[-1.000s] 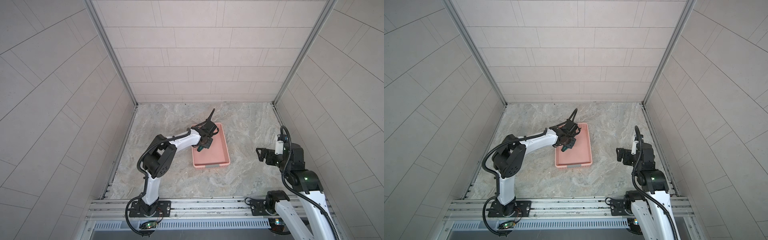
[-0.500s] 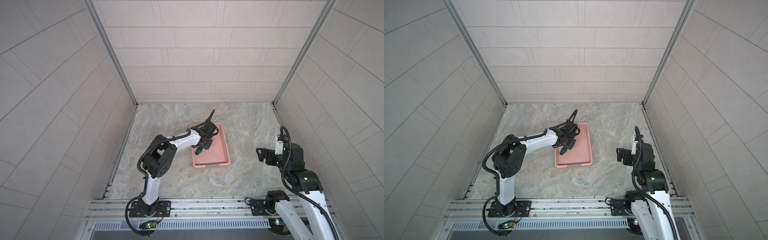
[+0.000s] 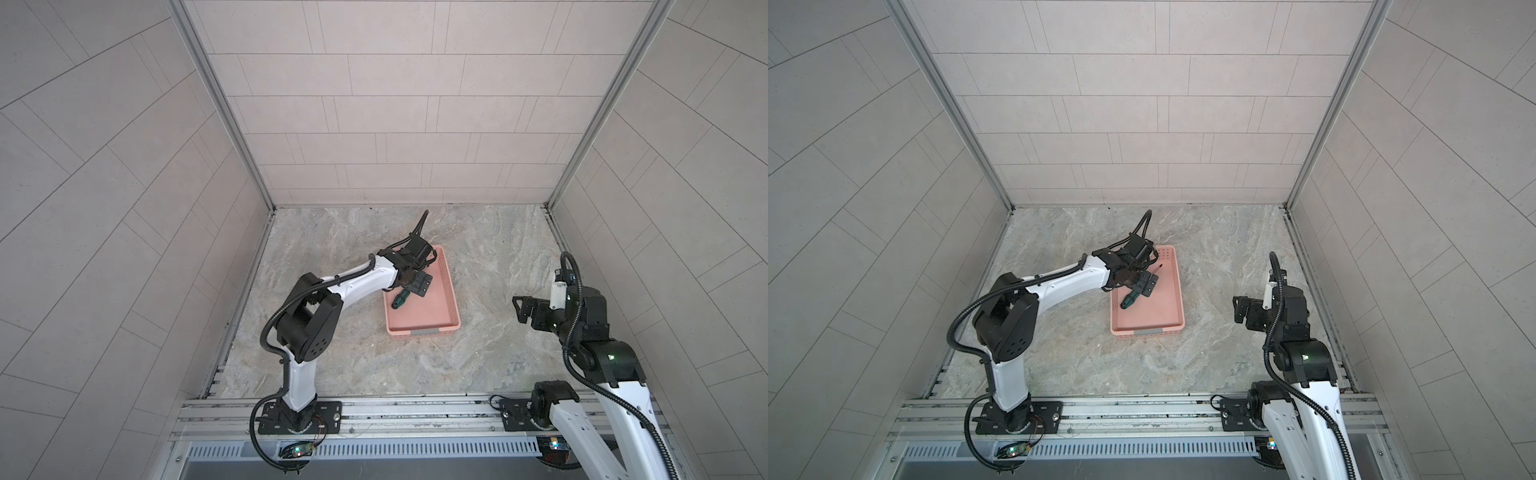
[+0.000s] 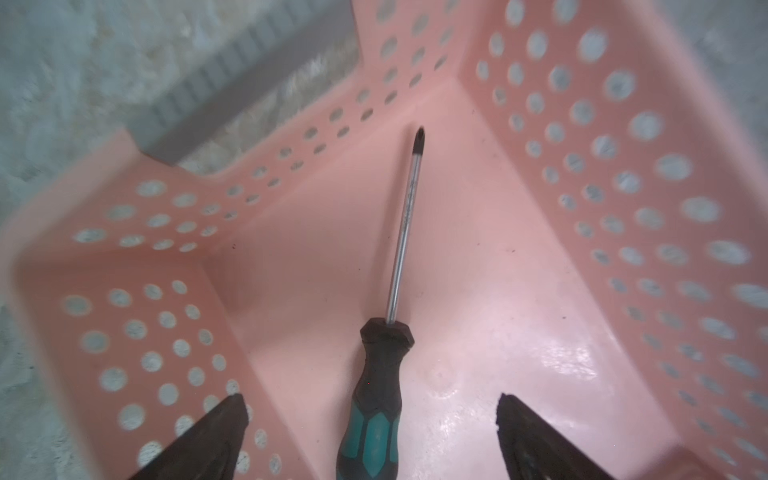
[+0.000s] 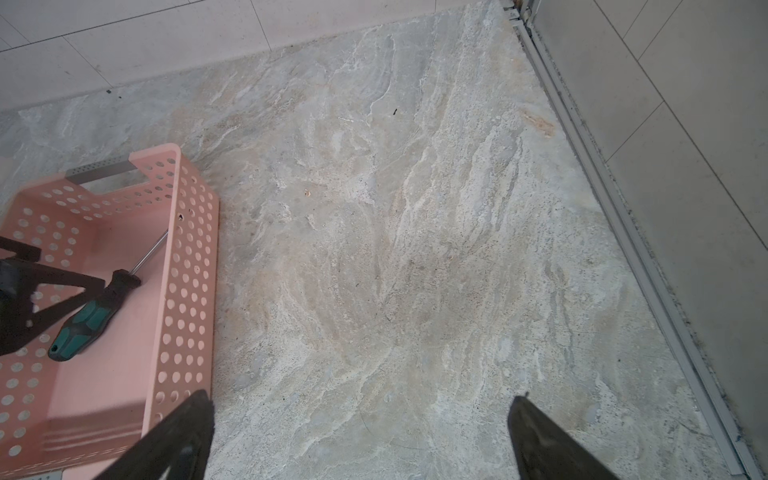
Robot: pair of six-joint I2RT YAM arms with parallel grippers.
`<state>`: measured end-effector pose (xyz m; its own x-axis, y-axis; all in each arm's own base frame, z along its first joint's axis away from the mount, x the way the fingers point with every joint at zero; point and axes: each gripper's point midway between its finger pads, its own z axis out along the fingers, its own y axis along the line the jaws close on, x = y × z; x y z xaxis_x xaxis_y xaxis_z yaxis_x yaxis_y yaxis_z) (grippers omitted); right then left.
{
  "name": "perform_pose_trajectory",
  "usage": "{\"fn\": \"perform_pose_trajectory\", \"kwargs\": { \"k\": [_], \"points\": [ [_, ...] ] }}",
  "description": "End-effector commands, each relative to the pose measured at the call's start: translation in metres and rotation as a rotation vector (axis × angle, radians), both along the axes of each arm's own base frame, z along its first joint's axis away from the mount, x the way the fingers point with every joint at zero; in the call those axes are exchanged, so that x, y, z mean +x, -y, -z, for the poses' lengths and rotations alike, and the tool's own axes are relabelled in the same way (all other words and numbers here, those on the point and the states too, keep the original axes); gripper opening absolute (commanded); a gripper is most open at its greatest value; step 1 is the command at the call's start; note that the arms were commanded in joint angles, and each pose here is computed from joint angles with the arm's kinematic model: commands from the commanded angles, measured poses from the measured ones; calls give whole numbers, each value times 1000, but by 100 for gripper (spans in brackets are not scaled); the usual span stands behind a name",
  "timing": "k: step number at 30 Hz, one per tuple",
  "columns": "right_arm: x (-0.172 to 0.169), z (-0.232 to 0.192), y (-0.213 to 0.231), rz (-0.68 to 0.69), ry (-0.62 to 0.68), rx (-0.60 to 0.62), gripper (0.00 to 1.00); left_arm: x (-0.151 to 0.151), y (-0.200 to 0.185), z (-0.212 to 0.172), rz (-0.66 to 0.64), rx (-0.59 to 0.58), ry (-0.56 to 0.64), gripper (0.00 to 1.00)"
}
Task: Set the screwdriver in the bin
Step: 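Raise the open left gripper up away from the basket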
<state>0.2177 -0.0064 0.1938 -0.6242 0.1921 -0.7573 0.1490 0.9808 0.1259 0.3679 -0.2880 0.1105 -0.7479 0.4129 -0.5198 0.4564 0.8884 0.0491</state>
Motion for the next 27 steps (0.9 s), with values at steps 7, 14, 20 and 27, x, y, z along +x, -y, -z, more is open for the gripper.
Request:
{"fn": "perform_pose_trajectory", "kwargs": {
  "k": [7, 14, 20, 27],
  "points": [
    [-1, 1, 3, 17, 6, -3, 100, 12, -25, -98, -44, -32, 204, 100],
    [-2, 0, 4, 22, 12, -5, 100, 20, -53, -132, -108, 24, 350, 100],
    [-2, -2, 4, 24, 24, -8, 100, 26, -48, -143, -107, -46, 397, 100],
    [25, -7, -4, -66, 127, -53, 100, 34, -116, -144, -198, 48, 566, 100]
  ]
}}
